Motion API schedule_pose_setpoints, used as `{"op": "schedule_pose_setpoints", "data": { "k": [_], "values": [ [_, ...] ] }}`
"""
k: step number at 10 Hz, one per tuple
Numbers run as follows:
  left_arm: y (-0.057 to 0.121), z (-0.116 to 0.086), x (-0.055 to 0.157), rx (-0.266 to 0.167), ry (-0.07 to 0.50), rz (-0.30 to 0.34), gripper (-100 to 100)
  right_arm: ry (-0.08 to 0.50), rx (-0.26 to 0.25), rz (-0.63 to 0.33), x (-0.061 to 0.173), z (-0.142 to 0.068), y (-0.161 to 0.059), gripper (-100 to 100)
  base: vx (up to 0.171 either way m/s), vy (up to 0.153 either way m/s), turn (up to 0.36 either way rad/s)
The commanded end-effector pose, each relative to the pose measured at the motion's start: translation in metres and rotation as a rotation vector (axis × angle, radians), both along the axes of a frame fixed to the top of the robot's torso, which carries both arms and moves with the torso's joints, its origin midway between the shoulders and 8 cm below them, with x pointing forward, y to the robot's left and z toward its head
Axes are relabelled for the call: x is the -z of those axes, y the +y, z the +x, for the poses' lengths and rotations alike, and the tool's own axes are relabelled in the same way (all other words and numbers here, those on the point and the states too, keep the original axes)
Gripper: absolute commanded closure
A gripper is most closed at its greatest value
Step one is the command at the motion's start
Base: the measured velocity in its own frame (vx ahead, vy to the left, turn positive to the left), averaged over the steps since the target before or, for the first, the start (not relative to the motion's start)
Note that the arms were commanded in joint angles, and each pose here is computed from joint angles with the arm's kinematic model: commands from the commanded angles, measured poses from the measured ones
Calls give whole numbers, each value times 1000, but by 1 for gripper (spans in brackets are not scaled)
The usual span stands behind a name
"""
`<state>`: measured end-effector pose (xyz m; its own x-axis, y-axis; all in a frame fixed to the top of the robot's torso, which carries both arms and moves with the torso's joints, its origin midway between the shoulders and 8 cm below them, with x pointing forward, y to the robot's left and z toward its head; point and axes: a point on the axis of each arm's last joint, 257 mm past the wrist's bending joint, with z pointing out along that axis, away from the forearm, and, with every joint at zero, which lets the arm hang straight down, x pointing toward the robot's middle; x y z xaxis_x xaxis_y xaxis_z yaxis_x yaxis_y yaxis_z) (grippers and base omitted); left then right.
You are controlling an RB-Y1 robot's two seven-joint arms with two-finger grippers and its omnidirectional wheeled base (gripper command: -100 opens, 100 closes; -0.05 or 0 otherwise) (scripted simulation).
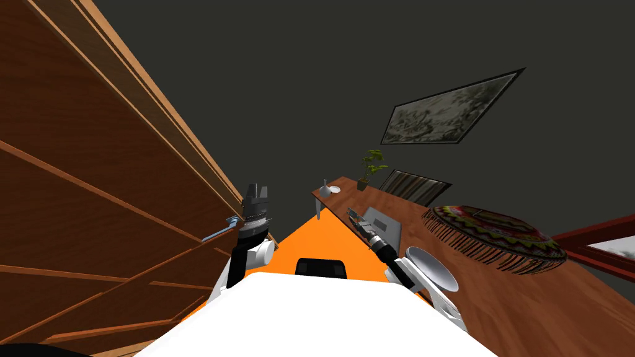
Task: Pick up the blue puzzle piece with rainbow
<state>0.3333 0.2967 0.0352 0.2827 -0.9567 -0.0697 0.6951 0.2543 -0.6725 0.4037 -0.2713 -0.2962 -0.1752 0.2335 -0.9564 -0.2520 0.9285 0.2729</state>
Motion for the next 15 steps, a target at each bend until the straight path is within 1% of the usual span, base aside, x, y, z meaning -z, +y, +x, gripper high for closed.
{"op": "schedule_pose_setpoints", "data": {
  "k": [1, 2, 3, 4, 6, 7, 8, 11, 15],
  "values": [
    [0, 0, 0, 0, 0, 0, 0, 39, -12, -111, 23, -3, -14, -100, -2, 48, 133],
    [0, 0, 0, 0, 0, 0, 0, 44, -10, -112, 26, -4, -15, -100, 0, 31, 25],
    [0, 0, 0, 0, 0, 0, 0, 66, -19, -183, 39, -6, -26, -100, 5, 30, 52],
    [0, 0, 0, 0, 0, 0, 0, 70, -17, -184, 40, -6, -27, -100, 6, 24, 38],
    [0, 0, 0, 0, 0, 0, 0, 120, -32, -323, 66, -11, -54, -100, 12, 36, 79],
    [0, 0, 0, 0, 0, 0, 0, 136, -41, -387, 74, -12, -66, -100, 11, 46, 110],
    [0, 0, 0, 0, 0, 0, 0, 142, -39, -389, 76, -13, -68, -100, 11, 35, 31],
    [0, 0, 0, 0, 0, 0, 0, 202, -56, -570, 99, -18, -112, -100, 24, 46, 72],
    [0, 0, 0, 0, 0, 0, 0, 262, -69, -767, 113, -21, -168, -100, 39, 43, 57]
  ]
}}
